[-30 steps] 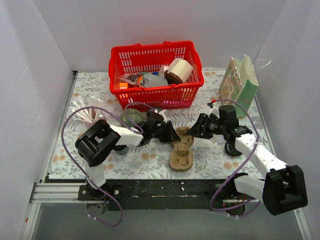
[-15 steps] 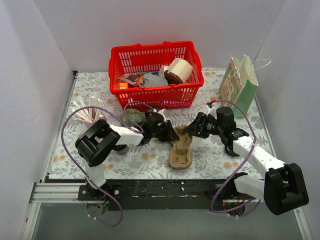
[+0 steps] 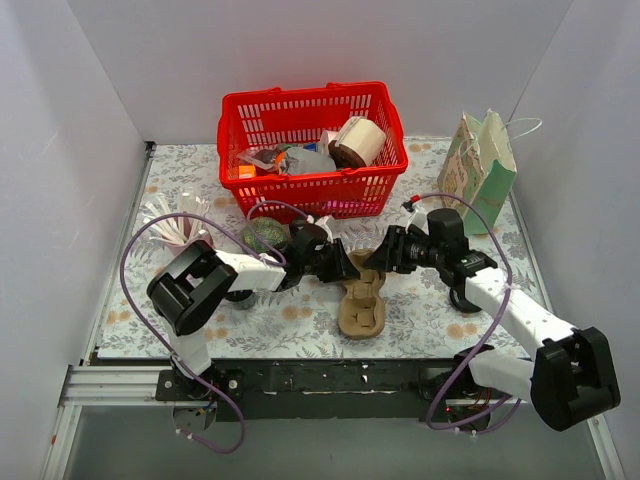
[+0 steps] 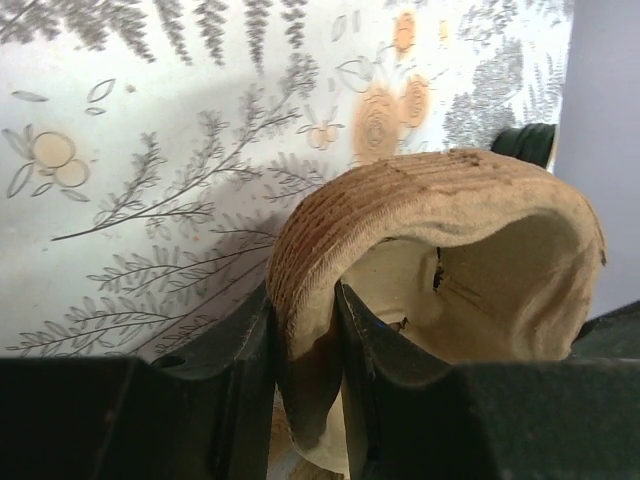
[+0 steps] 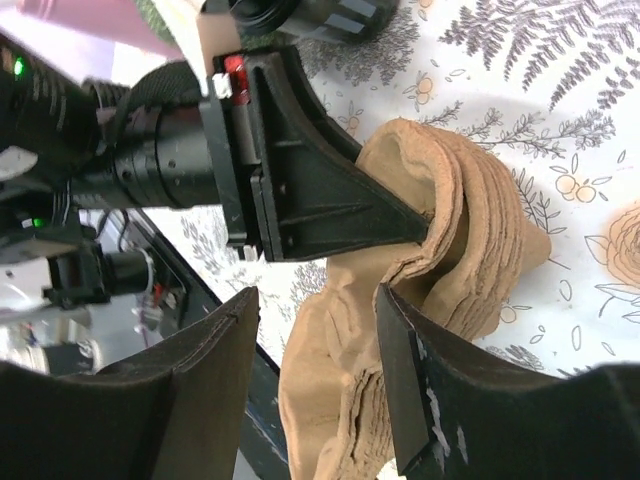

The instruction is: Pack the takeout coffee

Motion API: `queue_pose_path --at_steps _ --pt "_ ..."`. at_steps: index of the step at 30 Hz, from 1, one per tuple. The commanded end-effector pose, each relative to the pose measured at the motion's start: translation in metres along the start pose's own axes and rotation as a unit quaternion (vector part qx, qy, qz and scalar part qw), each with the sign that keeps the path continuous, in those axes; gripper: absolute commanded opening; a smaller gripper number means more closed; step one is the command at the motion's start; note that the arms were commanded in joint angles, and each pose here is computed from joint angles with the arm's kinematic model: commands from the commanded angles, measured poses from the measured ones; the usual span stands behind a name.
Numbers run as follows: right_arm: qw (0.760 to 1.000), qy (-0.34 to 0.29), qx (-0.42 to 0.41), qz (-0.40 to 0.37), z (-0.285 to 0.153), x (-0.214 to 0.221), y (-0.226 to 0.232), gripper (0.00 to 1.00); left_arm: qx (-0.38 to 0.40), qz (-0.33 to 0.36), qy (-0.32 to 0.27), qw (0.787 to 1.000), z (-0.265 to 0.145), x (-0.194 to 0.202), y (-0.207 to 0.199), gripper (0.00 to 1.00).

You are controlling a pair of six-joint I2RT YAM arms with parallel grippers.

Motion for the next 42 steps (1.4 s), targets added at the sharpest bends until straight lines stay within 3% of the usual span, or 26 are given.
queue_pose_path --at_steps 1,3,6,10,13,19,23,27,35,42 --pt "0.971 -0.001 -0.140 -0.193 -0.025 -0.016 0.040 0.57 0.137 0.051 -0.011 0.989 -0.023 -0.004 -0.066 0.00" --pt "0.951 -0.006 -0.192 -0.244 -0.041 -0.017 0.057 0.58 0.141 0.052 -0.012 0.989 -0.025 -0.005 -0.070 0.00" --pt "0.938 -0.030 -0.188 -0.290 -0.055 -0.018 0.064 0.60 0.147 0.054 -0.011 0.988 -0.028 -0.005 -0.073 0.00" --pt "0.958 -0.055 -0.046 -0.279 -0.060 -0.026 0.052 0.61 0.161 0.056 -0.010 0.985 -0.034 -0.004 -0.076 0.00" --pt "0.968 -0.080 0.061 -0.229 -0.065 -0.029 0.042 0.64 0.172 0.058 -0.004 0.983 -0.038 -0.002 -0.077 0.00" --pt "0.962 -0.122 0.156 -0.187 -0.078 -0.026 0.033 0.78 0.204 0.069 0.017 0.976 -0.047 0.002 -0.081 0.00" --pt "0.958 -0.144 0.170 -0.182 -0.090 -0.021 0.036 0.85 0.207 0.077 0.019 0.975 -0.052 0.004 -0.080 0.00" --pt "0.955 -0.161 0.166 -0.188 -0.093 -0.011 0.033 0.98 0.215 0.086 0.027 0.972 -0.058 0.008 -0.077 0.00" --pt "0.974 -0.100 0.093 -0.183 -0.089 0.009 0.037 0.98 0.248 0.098 0.045 0.963 -0.067 0.013 -0.077 0.00" --pt "0.974 -0.095 0.099 -0.178 -0.095 0.015 0.038 0.98 0.237 0.083 0.035 0.967 -0.065 0.009 -0.076 0.00"
Point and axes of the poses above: each gripper's point midway between its finger pads, its own z axis out along the fingers, its own y axis along the line the jaws close on, x = y × z, the point moved 10 cm from there along -z, back along the fingers, and after that the axes turned 11 degrees about -z, right-handed, at the moved point
